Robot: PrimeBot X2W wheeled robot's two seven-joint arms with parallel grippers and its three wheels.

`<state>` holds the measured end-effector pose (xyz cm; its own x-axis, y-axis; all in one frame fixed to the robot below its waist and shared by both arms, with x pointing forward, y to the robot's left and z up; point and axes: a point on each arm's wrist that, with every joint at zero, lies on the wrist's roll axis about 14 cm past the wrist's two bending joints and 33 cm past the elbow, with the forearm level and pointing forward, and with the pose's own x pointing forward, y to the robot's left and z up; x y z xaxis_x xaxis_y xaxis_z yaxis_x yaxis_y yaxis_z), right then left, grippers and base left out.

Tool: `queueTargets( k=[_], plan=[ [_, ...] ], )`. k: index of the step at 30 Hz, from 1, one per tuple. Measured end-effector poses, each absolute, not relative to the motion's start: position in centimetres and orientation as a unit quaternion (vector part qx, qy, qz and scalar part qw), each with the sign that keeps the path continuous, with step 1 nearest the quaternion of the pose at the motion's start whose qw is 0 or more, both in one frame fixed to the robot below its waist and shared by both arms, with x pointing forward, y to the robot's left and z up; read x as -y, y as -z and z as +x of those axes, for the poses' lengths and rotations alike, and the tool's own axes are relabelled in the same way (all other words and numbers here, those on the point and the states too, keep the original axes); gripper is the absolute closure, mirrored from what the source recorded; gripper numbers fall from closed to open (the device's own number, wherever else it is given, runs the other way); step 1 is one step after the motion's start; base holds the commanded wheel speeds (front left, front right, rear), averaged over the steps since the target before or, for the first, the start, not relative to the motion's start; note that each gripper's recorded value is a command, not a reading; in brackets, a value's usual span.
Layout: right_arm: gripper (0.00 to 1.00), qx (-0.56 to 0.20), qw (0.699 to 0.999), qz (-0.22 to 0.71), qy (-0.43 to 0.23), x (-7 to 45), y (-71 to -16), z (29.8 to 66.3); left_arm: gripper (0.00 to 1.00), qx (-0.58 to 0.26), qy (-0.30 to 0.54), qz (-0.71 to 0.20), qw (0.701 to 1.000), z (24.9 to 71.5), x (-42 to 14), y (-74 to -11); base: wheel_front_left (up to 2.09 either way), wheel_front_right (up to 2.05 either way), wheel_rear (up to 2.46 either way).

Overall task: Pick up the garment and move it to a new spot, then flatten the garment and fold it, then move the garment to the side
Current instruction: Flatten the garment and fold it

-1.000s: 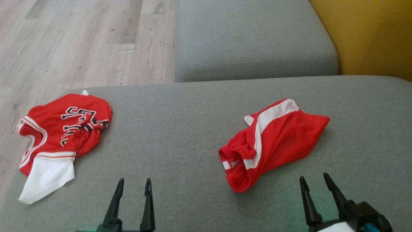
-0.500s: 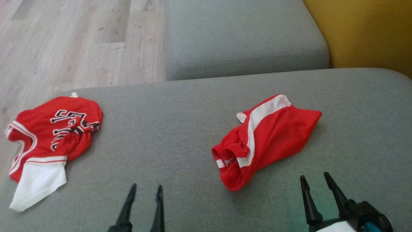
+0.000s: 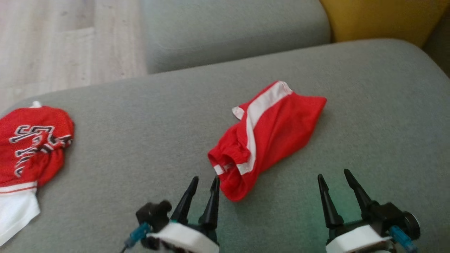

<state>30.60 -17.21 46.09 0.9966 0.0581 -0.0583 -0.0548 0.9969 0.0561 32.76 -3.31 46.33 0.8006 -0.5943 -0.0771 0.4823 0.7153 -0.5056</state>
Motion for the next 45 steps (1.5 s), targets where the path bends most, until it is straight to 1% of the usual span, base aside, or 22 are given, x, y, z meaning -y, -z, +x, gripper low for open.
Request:
queueTargets(
  k=[2, 5, 10, 15, 21, 22, 23, 29, 33, 37, 45],
  plan=[
    [0.00, -0.032, 0.999, 0.026, -0.022, 17.6, -46.0, 30.7, 0.00, -0.135, 0.307, -0.275, 0.901, 33.1, 4.8, -46.6, 0.00, 0.00, 0.00],
    [0.00, -0.038, 0.999, 0.022, -0.009, 18.3, -45.7, 30.6, 0.00, -0.149, 0.334, -0.300, 0.881, 33.6, 7.0, -47.1, 0.00, 0.00, 0.00],
    [0.00, -0.043, 0.999, 0.016, 0.010, 19.5, -45.6, 30.4, 0.00, -0.180, 0.374, -0.304, 0.858, 33.2, 9.9, -46.6, 0.00, 0.00, 0.00],
    [0.00, -0.049, 0.998, 0.015, 0.027, 20.3, -45.3, 29.9, 0.00, -0.213, 0.374, -0.297, 0.852, 33.2, 10.8, -44.9, 0.00, 0.00, 0.00],
    [0.00, -0.039, 0.999, 0.011, 0.036, 21.0, -46.0, 30.2, 0.00, -0.225, 0.369, -0.295, 0.852, 33.9, 11.2, -44.4, 0.00, 0.00, 0.00],
    [0.00, -0.040, 0.998, 0.011, 0.036, 21.0, -45.9, 30.2, 0.25, -0.226, 0.370, -0.296, 0.851, 33.8, 11.3, -44.3, 0.00, 0.00, 0.00],
    [0.00, -0.041, 0.998, 0.011, 0.037, 21.0, -45.9, 30.2, 1.00, -0.227, 0.370, -0.299, 0.850, 33.8, 11.3, -44.3, 0.00, 0.00, 0.00],
    [0.00, -0.038, 0.999, 0.011, 0.029, 20.7, -46.0, 30.6, 1.00, -0.212, 0.387, -0.324, 0.836, 33.4, 11.5, -45.7, 0.00, 0.00, 0.00],
    [0.00, -0.035, 0.999, 0.012, 0.014, 20.0, -46.2, 31.3, 1.00, -0.193, 0.380, -0.336, 0.840, 33.8, 10.5, -46.8, 0.00, 0.00, 0.00],
    [0.00, -0.029, 0.999, 0.013, -0.011, 18.6, -46.4, 32.3, 1.00, -0.172, 0.351, -0.335, 0.857, 34.7, 7.8, -47.2, 0.00, 0.00, 0.00],
    [0.00, -0.020, 0.997, 0.014, -0.075, 14.9, -46.9, 34.4, 1.00, -0.132, 0.254, -0.291, 0.913, 37.0, -2.7, -47.5, 0.00, 0.00, 0.00]
  ],
)
